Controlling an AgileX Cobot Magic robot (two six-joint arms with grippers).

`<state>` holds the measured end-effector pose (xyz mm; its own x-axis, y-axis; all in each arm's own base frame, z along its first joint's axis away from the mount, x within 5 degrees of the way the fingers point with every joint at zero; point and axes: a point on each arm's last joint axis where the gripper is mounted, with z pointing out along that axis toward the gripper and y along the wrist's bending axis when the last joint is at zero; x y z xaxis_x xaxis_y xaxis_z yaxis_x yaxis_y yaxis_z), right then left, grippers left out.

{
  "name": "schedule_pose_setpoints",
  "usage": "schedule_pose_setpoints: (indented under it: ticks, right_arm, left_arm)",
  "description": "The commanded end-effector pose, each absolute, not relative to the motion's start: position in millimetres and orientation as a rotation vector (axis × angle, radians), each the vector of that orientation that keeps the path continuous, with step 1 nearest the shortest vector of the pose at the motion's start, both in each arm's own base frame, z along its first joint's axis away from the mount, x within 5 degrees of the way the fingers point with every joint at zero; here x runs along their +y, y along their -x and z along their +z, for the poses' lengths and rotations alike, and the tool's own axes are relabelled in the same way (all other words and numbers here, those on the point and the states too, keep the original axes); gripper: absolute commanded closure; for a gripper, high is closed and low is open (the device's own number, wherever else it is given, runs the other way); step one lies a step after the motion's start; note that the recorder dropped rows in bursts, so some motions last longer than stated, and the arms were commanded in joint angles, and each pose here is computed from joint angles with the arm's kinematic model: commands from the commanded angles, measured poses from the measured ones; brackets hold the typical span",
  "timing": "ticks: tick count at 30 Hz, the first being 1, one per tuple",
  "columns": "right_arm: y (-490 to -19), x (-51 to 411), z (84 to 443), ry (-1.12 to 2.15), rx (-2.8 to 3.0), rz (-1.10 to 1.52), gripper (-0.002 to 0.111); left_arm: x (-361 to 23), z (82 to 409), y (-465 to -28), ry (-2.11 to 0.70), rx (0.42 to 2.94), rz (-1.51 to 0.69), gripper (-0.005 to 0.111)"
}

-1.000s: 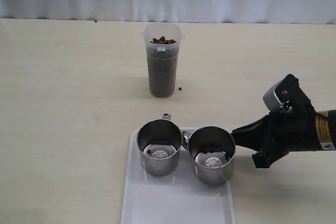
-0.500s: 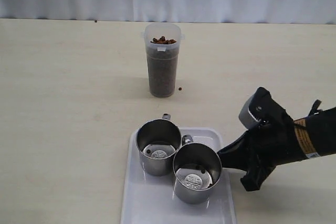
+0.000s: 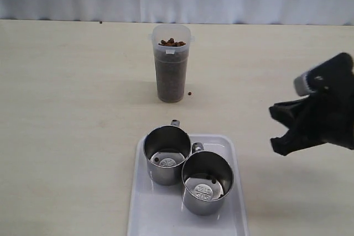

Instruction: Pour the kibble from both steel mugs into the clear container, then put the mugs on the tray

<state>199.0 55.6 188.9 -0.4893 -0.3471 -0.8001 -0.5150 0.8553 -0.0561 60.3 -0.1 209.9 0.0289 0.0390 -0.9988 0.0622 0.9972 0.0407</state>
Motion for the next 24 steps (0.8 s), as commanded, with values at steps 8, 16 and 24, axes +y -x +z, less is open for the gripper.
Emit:
schedule_pose_setpoints:
  ticks: [8,16,24]
  right_arm:
    - [-77.0,12.2,211.7,0.171,1.557,0.075,0.103]
    - [-55.8,8.6,203.7,0.16,1.58,0.083,0.103]
    - [-55.8,8.6,203.7,0.158,1.58,0.085,0.103]
  left_arm:
    - [0.9,208.4,-60.8,-0.063,1.553,-0.017,0.107]
    - [0.8,208.4,-60.8,-0.065,1.553,-0.018,0.107]
    - [0.4,208.6,-60.5,-0.067,1.55,-0.021,0.107]
